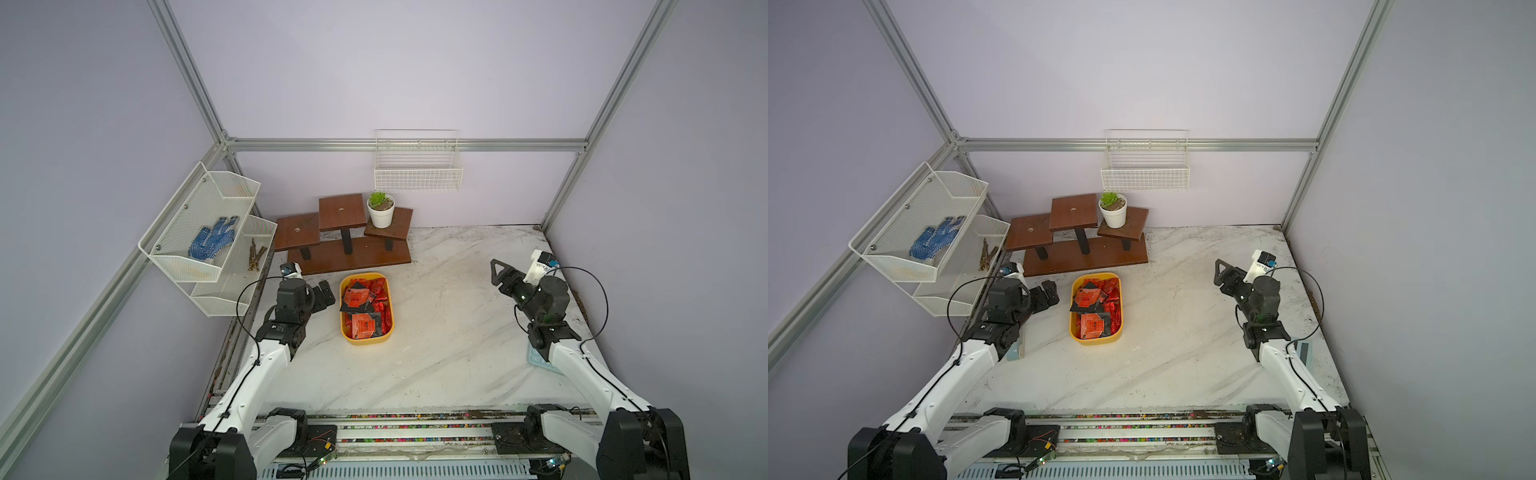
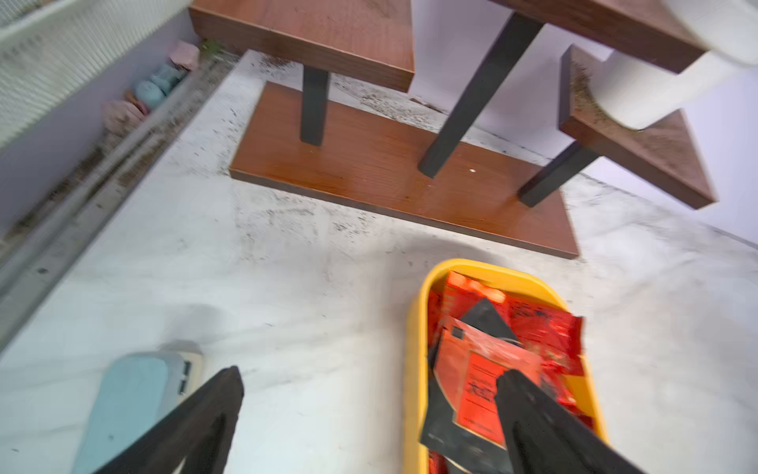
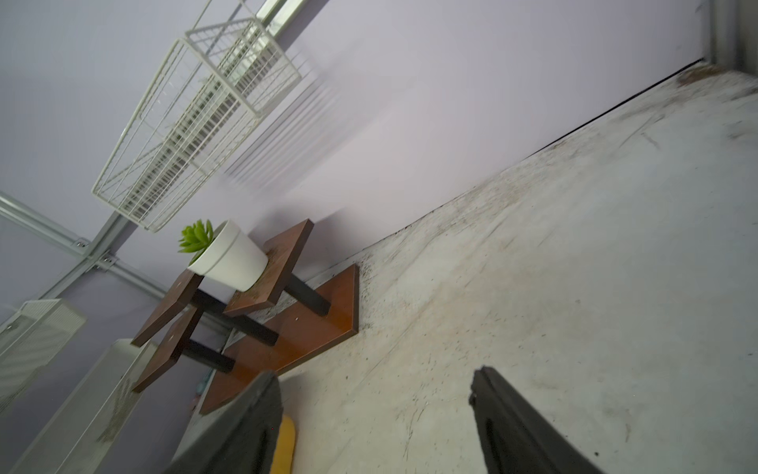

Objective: Take the tea bags out of the storage box
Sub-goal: Adjust the tea bag in the storage box.

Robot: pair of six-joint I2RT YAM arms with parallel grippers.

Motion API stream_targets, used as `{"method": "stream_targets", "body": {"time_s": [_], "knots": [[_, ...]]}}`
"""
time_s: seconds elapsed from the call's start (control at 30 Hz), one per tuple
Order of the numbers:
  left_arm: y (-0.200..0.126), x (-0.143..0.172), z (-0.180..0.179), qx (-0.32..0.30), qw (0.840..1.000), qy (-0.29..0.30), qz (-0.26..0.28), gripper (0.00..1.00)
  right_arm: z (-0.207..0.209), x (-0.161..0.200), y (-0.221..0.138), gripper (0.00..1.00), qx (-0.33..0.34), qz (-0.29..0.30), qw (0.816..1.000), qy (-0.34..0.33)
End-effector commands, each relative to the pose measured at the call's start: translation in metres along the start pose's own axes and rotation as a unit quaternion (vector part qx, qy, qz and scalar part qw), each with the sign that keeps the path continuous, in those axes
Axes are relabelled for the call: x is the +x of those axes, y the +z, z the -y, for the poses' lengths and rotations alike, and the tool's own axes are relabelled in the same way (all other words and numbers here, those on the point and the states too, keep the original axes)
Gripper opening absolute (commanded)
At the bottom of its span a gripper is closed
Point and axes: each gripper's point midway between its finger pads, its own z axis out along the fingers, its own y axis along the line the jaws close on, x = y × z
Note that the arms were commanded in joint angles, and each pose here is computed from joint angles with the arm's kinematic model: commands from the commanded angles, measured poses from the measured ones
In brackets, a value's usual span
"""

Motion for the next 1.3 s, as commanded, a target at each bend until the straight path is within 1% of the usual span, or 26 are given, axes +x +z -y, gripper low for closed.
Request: {"method": "stream_targets", "body": {"time_s": [0.0, 0.03, 0.1, 0.17, 0.23, 0.27, 0.4, 0.57, 0.6, 0.7, 0.77, 0.93, 1.07, 1.17, 1.27], "knots": [[-0.023, 0.018, 0.038, 0.105, 0.99, -0.07, -0.069, 0.87, -0.026, 0.039, 0.004, 0.74, -0.046, -0.103, 0.993, 0.047], [-0.03, 0.021, 0.048, 0.132, 0.985, -0.077, -0.084, 0.82, -0.034, 0.045, 0.006, 0.73, -0.053, -0.117, 0.99, 0.05], [-0.04, 0.029, 0.061, 0.17, 0.975, -0.093, -0.111, 0.75, -0.057, 0.057, 0.01, 0.7, -0.075, -0.145, 0.985, 0.052], [-0.05, 0.038, 0.07, 0.199, 0.965, -0.107, -0.136, 0.7, -0.083, 0.072, 0.015, 0.68, -0.101, -0.173, 0.978, 0.054], [-0.059, 0.046, 0.075, 0.217, 0.957, -0.119, -0.151, 0.66, -0.109, 0.086, 0.019, 0.59, -0.126, -0.199, 0.97, 0.058], [-0.063, 0.051, 0.075, 0.222, 0.954, -0.128, -0.157, 0.64, -0.121, 0.095, 0.022, 0.57, -0.137, -0.215, 0.965, 0.061], [-0.077, 0.065, 0.07, 0.225, 0.949, -0.147, -0.167, 0.6, -0.165, 0.128, 0.032, 0.51, -0.175, -0.263, 0.946, 0.072], [-0.09, 0.077, 0.051, 0.188, 0.956, -0.155, -0.163, 0.62, -0.207, 0.169, 0.048, 0.45, -0.196, -0.308, 0.929, 0.064], [-0.092, 0.078, 0.049, 0.184, 0.957, -0.155, -0.161, 0.62, -0.207, 0.182, 0.056, 0.44, -0.19, -0.32, 0.926, 0.064], [-0.096, 0.081, 0.043, 0.173, 0.959, -0.159, -0.159, 0.62, -0.225, 0.207, 0.068, 0.4, -0.196, -0.345, 0.916, 0.058], [-0.097, 0.083, 0.041, 0.171, 0.959, -0.16, -0.159, 0.62, -0.232, 0.222, 0.077, 0.37, -0.195, -0.358, 0.911, 0.053], [-0.095, 0.09, 0.039, 0.168, 0.958, -0.162, -0.167, 0.63, -0.239, 0.252, 0.098, 0.34, -0.184, -0.386, 0.903, 0.044], [-0.095, 0.09, 0.039, 0.169, 0.958, -0.162, -0.167, 0.64, -0.231, 0.269, 0.111, 0.31, -0.16, -0.395, 0.904, 0.037], [-0.096, 0.088, 0.039, 0.167, 0.959, -0.158, -0.164, 0.64, -0.221, 0.278, 0.117, 0.31, -0.139, -0.399, 0.906, 0.026], [-0.097, 0.087, 0.038, 0.166, 0.96, -0.157, -0.162, 0.65, -0.215, 0.287, 0.119, 0.31, -0.13, -0.406, 0.904, 0.024]]}}
